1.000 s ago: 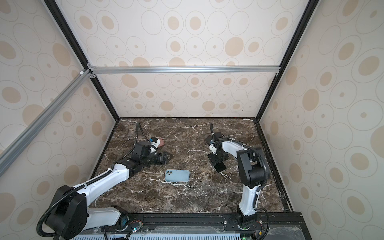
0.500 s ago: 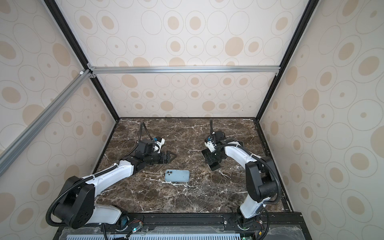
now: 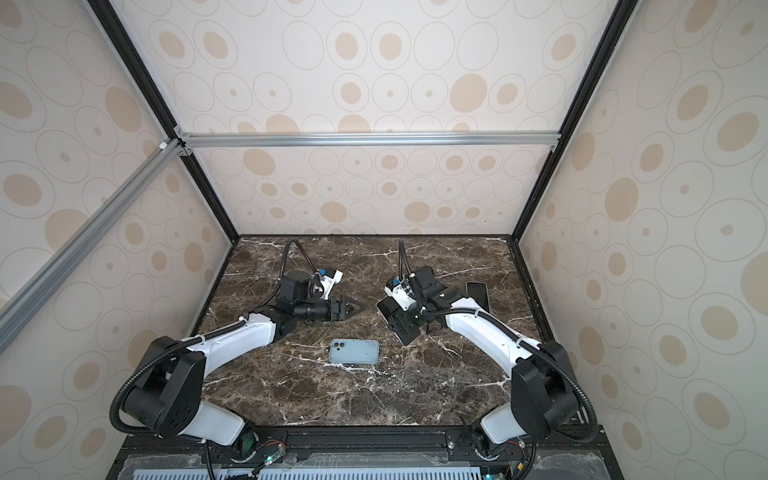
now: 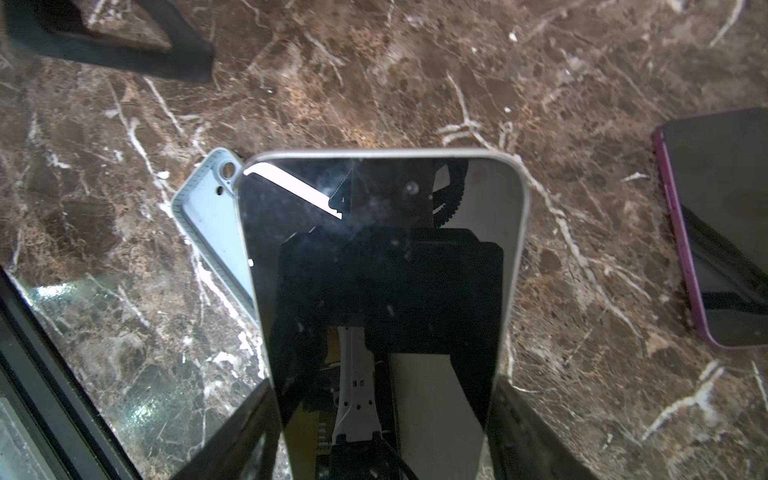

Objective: Put the phone into the phone case
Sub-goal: 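Carry the black phone with the right gripper toward the left gripper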

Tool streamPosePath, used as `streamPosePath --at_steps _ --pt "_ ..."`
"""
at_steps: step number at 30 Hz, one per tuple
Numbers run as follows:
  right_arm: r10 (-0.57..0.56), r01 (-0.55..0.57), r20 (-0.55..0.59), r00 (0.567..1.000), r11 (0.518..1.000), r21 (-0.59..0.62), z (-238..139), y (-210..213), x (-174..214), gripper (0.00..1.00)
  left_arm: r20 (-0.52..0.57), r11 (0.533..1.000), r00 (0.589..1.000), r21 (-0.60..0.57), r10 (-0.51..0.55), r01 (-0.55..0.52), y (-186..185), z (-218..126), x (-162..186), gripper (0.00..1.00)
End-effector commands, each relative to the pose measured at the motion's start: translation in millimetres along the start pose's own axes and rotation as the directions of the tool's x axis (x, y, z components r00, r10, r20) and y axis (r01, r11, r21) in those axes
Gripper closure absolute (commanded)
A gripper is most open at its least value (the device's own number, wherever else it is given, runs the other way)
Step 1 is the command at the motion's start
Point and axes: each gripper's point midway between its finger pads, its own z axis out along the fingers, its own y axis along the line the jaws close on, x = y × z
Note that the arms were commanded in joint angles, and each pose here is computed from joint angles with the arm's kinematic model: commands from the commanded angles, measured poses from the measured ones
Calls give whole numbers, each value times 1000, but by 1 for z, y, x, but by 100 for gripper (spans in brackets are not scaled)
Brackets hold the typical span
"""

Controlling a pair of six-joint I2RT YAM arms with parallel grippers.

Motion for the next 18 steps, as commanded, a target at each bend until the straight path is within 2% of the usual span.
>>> streamPosePath --at_steps 1,18 --pt "-56 57 49 997 998 -12 -7 13 -14 81 23 993 999 113 40 -43 -28 -3 -16 26" --pt "-167 167 80 983 986 8 -6 40 -38 82 -51 986 999 163 -17 25 -24 3 2 54"
